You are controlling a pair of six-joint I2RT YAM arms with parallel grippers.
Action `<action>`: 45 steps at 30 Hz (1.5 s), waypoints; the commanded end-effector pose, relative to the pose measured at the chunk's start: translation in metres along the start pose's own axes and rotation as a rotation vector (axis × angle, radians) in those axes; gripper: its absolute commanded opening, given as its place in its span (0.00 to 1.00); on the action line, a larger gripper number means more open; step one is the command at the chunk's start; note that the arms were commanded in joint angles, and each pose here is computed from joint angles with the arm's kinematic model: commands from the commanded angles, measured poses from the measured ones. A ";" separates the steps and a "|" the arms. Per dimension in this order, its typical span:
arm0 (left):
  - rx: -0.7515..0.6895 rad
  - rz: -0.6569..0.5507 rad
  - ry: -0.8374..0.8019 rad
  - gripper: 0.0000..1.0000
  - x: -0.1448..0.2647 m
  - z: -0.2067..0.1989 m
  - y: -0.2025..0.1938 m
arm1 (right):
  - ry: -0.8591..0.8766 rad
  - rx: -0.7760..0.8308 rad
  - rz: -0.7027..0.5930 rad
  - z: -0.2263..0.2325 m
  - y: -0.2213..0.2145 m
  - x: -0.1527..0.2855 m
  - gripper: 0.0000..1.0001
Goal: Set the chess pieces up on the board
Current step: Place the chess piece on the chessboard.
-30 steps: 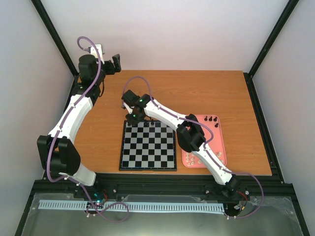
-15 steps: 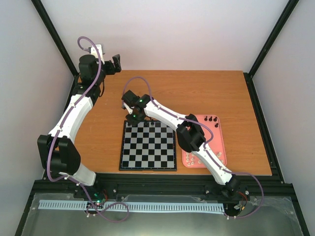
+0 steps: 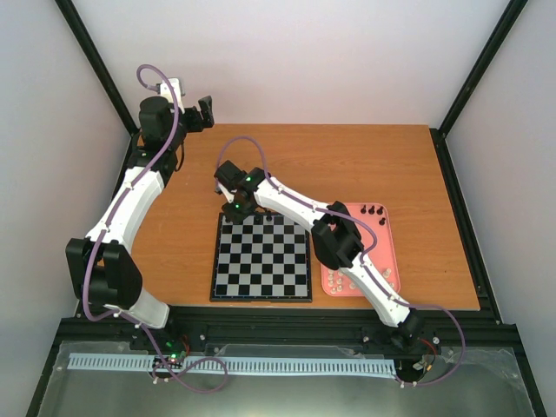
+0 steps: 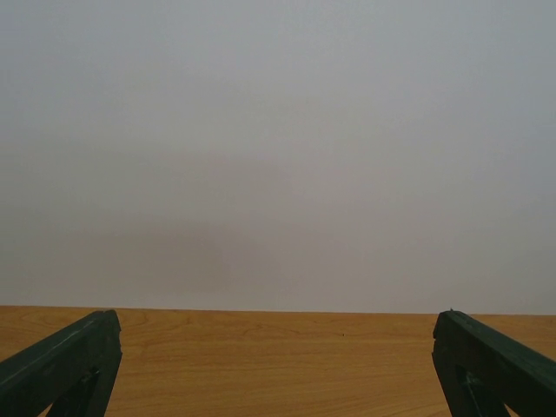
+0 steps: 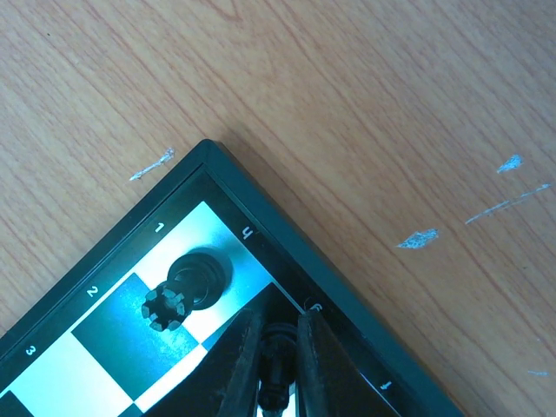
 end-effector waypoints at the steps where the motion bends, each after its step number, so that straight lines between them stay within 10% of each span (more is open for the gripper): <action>1: -0.008 -0.044 -0.015 1.00 0.001 -0.007 0.018 | -0.002 0.009 -0.020 0.009 0.005 0.021 0.15; 45: -0.013 -0.042 -0.015 1.00 0.002 -0.007 0.018 | -0.215 -0.043 -0.142 -0.032 0.004 0.088 0.48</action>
Point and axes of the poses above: each gripper's point midway between its finger pads, its own x axis back along the fingers, its own z axis along the line the jaws close on, y = z × x, the point moved 4 cm from there along x, back along the fingers, and after that the axes turned 8 degrees about x, right-handed, at the moved point
